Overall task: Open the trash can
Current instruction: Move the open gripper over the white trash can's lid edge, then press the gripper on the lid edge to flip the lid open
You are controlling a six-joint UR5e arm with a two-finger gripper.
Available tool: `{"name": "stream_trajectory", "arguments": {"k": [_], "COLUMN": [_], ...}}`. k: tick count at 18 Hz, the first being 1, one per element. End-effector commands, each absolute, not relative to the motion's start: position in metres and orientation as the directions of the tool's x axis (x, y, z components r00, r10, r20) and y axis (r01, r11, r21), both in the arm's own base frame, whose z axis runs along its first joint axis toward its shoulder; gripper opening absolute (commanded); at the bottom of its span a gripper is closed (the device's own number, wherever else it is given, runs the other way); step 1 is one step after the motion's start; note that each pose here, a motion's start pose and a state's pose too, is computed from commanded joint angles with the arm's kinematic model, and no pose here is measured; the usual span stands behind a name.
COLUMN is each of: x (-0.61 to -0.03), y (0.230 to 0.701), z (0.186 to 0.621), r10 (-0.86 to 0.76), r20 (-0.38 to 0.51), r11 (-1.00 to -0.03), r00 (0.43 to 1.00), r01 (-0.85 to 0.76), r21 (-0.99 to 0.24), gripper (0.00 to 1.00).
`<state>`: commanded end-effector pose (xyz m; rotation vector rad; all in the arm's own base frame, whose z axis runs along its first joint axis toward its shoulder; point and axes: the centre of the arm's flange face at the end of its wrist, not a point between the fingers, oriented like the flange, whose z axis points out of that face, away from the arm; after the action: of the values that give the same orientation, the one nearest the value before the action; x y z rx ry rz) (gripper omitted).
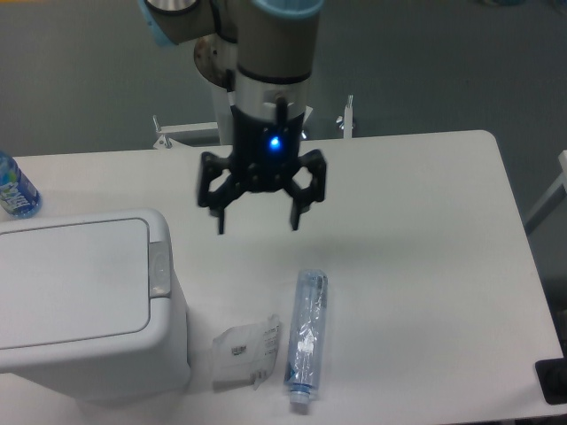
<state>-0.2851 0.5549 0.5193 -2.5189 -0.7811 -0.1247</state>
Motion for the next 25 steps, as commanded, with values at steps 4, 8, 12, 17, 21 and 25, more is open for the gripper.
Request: {"name": "stream_trajectory", "arguments": {"k": [4,8,12,17,21,25], "x": [-0.273,-0.263,-0.264,-0.265,-0.266,-0.267], "y": [0.572,0.582,0.582,0.585,0.586,0.588], "z": [0.509,0.499,0.498,0.493,0.49,0.484], "r10": [0.489,0.472,0.467,0.467,0.467,0.469], "r20": [0.23,0.226,0.221,0.22,0.22,0.222], "r11": [-0.72,-0.739,-0.743,-0.745,-0.745,-0.749], "r00": [0.841,0.852,0.856,0.857,0.856,0.855], "r01": [0.538,0.522,0.515,0.515,0.515,0.518], "r21": [-0.439,-0.425,-0.427,-0.424,-0.423,-0.413], "gripper": [1.0,1.0,1.0,1.0,1.0,1.0]}}
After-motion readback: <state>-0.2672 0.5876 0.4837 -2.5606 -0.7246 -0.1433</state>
